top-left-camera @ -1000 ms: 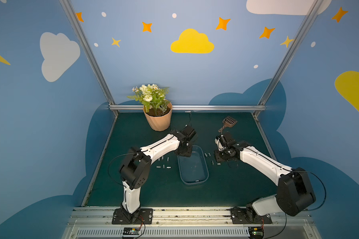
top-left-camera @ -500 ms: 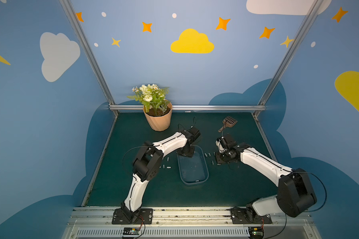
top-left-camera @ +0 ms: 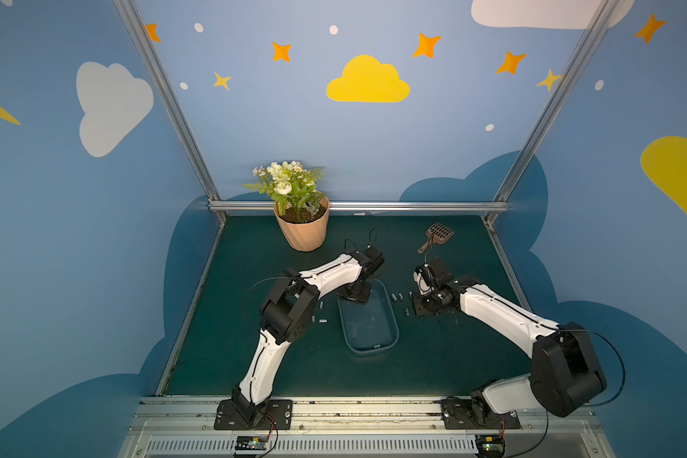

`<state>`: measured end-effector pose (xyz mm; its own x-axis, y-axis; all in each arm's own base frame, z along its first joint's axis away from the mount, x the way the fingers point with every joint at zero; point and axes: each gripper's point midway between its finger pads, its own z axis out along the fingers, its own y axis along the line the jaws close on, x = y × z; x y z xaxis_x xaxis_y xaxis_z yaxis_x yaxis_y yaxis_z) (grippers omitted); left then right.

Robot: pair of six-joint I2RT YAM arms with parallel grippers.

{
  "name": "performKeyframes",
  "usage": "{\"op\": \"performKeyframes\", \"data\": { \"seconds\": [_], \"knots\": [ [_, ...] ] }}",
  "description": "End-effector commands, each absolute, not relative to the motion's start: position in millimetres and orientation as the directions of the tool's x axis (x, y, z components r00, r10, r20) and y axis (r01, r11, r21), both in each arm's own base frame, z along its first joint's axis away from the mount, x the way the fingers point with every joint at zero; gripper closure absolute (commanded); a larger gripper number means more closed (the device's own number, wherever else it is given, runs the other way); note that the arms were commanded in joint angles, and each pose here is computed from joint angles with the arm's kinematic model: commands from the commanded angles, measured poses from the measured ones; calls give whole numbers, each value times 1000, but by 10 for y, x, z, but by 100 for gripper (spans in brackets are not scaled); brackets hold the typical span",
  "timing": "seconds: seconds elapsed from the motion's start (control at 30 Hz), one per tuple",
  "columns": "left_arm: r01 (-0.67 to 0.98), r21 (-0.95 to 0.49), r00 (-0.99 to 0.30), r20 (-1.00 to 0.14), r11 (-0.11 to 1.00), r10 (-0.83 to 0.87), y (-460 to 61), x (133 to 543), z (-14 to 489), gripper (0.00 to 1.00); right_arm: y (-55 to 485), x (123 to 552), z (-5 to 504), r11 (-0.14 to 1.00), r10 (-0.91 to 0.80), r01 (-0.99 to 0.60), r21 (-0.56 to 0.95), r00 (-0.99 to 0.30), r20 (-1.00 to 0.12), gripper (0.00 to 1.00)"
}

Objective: Take out the socket from the storage box
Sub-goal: Pick up the socket head from the storage box.

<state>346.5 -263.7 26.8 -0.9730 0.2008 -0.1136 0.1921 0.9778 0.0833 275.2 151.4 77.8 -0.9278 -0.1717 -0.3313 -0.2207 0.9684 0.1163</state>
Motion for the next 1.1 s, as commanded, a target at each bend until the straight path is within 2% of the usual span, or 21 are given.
{"op": "performKeyframes", "data": {
  "seconds": [0.0, 0.57, 0.9, 1.07],
  "knots": [
    [185, 123, -974, -110, 975, 199, -2588, 3495, 256, 51, 1509, 2745, 836, 969, -152, -209, 133, -925, -347, 72],
    [205, 173, -971, -87, 963, 222, -2529, 3585, 126, 53, 1474, 2720, 824, 971, -148, -203, 127, -926, -346, 72],
    [259, 105, -958, -99, 960, 269, -2707, 3582, 107, 61, 1471, 2720, 816, 971, -147, -201, 128, -927, -345, 72],
    [284, 75, -951, -103, 956, 290, -2797, 3550, 112, 62, 1468, 2715, 802, 972, -145, -199, 128, -929, -340, 72]
  ]
}}
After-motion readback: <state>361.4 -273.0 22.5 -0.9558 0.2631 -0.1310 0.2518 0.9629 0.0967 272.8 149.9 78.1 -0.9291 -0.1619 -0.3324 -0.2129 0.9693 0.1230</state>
